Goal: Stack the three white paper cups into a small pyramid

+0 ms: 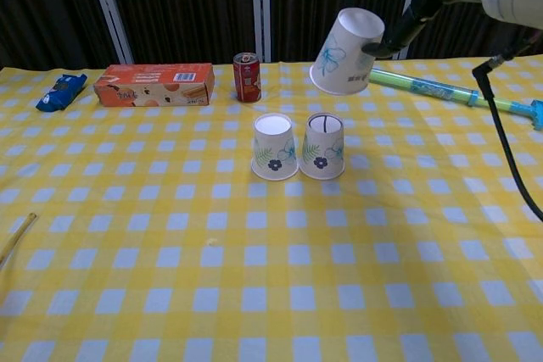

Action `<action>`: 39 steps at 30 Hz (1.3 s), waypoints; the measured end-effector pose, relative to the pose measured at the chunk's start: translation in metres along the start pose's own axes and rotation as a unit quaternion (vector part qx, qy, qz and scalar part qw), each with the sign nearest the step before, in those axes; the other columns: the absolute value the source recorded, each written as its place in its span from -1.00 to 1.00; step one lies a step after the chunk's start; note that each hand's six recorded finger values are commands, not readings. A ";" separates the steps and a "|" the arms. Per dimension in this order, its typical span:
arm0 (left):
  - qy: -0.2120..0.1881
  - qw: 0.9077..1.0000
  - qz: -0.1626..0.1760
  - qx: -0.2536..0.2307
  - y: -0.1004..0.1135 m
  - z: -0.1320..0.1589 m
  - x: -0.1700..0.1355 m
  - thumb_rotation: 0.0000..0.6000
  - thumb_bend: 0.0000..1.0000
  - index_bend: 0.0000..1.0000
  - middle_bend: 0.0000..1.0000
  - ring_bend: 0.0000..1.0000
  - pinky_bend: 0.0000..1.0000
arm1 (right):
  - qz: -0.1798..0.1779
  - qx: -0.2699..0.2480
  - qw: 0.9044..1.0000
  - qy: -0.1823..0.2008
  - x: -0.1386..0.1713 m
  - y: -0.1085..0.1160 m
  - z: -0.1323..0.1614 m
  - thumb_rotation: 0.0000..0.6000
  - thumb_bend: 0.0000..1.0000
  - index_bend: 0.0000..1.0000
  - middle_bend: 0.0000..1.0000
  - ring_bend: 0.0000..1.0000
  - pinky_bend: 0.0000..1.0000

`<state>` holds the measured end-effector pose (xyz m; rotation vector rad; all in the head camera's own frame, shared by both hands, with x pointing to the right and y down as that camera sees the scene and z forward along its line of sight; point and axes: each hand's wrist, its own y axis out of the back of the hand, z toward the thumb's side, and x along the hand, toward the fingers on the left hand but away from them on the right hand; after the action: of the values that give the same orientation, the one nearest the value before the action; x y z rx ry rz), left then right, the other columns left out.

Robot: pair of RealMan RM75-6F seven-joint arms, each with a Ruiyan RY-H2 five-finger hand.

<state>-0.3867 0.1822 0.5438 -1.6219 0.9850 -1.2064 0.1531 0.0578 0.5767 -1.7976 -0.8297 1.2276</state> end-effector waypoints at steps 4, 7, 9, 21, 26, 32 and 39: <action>0.002 1.000 -0.001 -0.005 0.000 -0.002 0.001 1.00 -0.38 -1.00 -1.00 -1.00 -1.00 | 0.001 0.001 1.000 0.016 -0.005 0.002 0.023 1.00 -0.39 -0.08 -0.74 -1.00 -0.70; 0.003 1.000 0.001 -0.009 0.002 -0.005 0.002 1.00 -0.38 -1.00 -1.00 -1.00 -1.00 | 0.010 0.002 1.000 0.024 -0.007 -0.005 0.036 1.00 -0.39 -0.08 -0.74 -1.00 -0.70; 0.004 1.000 0.001 -0.012 0.003 -0.006 0.002 1.00 -0.38 -1.00 -1.00 -1.00 -1.00 | 0.016 0.006 1.000 0.025 -0.009 -0.012 0.042 1.00 -0.39 -0.08 -0.74 -1.00 -0.70; -0.002 1.000 -0.002 -0.016 0.002 -0.005 0.000 1.00 -0.38 -1.00 -1.00 -1.00 -1.00 | 0.028 0.025 0.999 0.019 -0.020 -0.045 0.048 1.00 -0.39 -0.08 -0.74 -1.00 -0.70; -0.001 1.000 -0.003 -0.016 0.002 -0.006 0.000 1.00 -0.38 -1.00 -1.00 -1.00 -1.00 | 0.025 0.033 0.999 0.019 -0.023 -0.049 0.048 1.00 -0.39 -0.08 -0.74 -1.00 -0.70; -0.002 1.000 -0.006 -0.017 0.001 -0.006 0.001 1.00 -0.38 -1.00 -1.00 -1.00 -1.00 | 0.028 0.031 0.999 0.019 -0.026 -0.054 0.049 1.00 -0.39 -0.08 -0.74 -1.00 -0.70; 0.000 1.000 -0.008 -0.020 0.001 -0.008 0.002 1.00 -0.38 -1.00 -1.00 -1.00 -1.00 | 0.031 0.039 0.999 0.017 -0.031 -0.060 0.049 1.00 -0.40 -0.08 -0.74 -1.00 -0.70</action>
<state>-0.3942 0.1790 0.5446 -1.6637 1.0042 -1.2040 0.0917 0.0722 0.6320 -1.7872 -0.7015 1.2480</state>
